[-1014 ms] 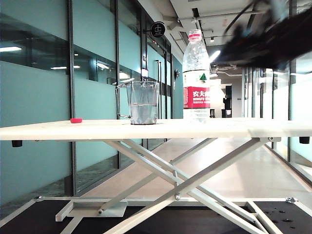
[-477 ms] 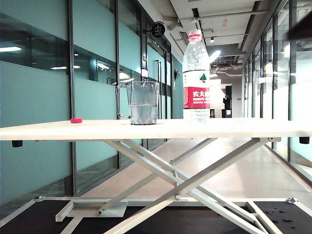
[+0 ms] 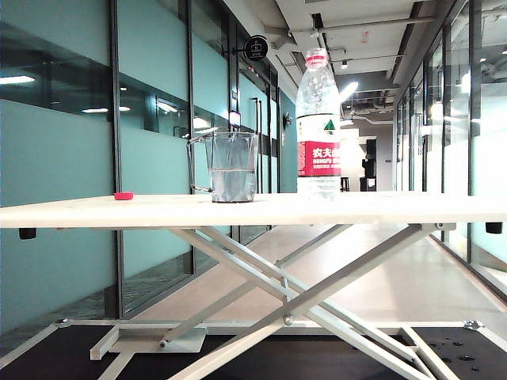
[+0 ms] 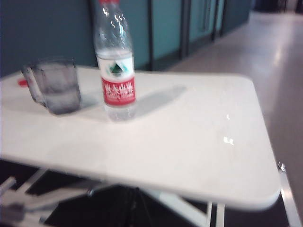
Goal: Pick up the mineral water bottle on the table and pour water into the mug until it's half full.
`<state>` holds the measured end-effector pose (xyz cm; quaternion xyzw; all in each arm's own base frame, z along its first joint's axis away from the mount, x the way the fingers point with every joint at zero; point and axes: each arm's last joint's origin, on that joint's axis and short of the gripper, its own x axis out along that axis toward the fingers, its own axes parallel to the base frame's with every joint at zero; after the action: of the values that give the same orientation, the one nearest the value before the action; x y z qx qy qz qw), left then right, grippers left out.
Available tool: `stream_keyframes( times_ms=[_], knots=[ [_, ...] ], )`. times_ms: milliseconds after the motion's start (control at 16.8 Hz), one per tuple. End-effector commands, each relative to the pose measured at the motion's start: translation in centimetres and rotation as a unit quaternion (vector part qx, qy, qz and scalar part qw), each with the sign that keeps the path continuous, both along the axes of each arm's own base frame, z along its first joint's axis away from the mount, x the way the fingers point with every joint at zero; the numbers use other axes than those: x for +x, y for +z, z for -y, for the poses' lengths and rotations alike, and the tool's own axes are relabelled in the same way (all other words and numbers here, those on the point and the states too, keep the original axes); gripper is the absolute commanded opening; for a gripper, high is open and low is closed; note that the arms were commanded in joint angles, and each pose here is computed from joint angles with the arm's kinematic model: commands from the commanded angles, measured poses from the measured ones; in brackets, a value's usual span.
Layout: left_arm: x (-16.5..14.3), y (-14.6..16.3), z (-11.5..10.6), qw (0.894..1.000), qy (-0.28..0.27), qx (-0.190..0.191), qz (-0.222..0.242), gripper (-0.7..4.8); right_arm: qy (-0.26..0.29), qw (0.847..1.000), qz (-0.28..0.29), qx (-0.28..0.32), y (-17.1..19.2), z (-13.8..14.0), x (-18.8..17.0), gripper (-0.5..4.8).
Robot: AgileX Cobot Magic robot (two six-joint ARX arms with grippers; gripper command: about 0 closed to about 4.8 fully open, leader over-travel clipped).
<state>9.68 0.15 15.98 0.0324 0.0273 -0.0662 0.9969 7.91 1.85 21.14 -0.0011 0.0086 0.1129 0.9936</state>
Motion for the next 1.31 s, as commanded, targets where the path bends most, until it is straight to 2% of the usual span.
stream_keyframes(
  times_ms=[60, 179, 239, 477, 596, 716, 954, 1312],
  knots=[
    [0.0, 0.4, -0.1, 1.000, 0.016, 0.000, 0.017, -0.05, -0.009, 1.000, 0.006, 0.001, -0.8, 0.0, 0.3, -0.02],
    [0.0, 0.5, -0.1, 1.000, 0.016, 0.001, 0.025, -0.05, -0.010, 0.999, 0.030, 0.007, -2.1, -0.2, 1.0, -0.02],
    [0.0, 1.0, -0.1, 0.999, 0.016, 0.003, 0.047, -0.05, -0.008, 0.997, 0.064, 0.028, -3.4, -0.3, 1.5, -0.01],
    [-0.1, 1.9, -0.1, 0.995, 0.015, 0.006, 0.096, -0.05, -0.053, 0.996, 0.066, -0.008, -3.6, 0.1, 1.6, -0.02],
    [-0.1, 1.9, -0.1, 0.995, 0.015, 0.006, 0.097, -0.05, -0.094, 0.993, 0.067, -0.016, -3.6, 0.9, 1.7, -0.02],
    [-0.1, 1.9, -0.1, 0.995, 0.016, 0.006, 0.097, -0.05, -0.104, 0.992, 0.069, -0.019, -3.5, 1.4, 1.8, -0.02],
    [-0.1, 1.9, -0.1, 0.995, 0.016, 0.006, 0.097, -0.05, -0.101, 0.991, 0.087, -0.020, -3.2, 2.1, 1.7, -0.01],
    [-0.1, 1.9, -0.1, 0.995, 0.014, 0.006, 0.097, -0.05, -0.100, 0.991, 0.086, -0.020, -3.2, 2.0, 1.7, -0.01]
  ],
)
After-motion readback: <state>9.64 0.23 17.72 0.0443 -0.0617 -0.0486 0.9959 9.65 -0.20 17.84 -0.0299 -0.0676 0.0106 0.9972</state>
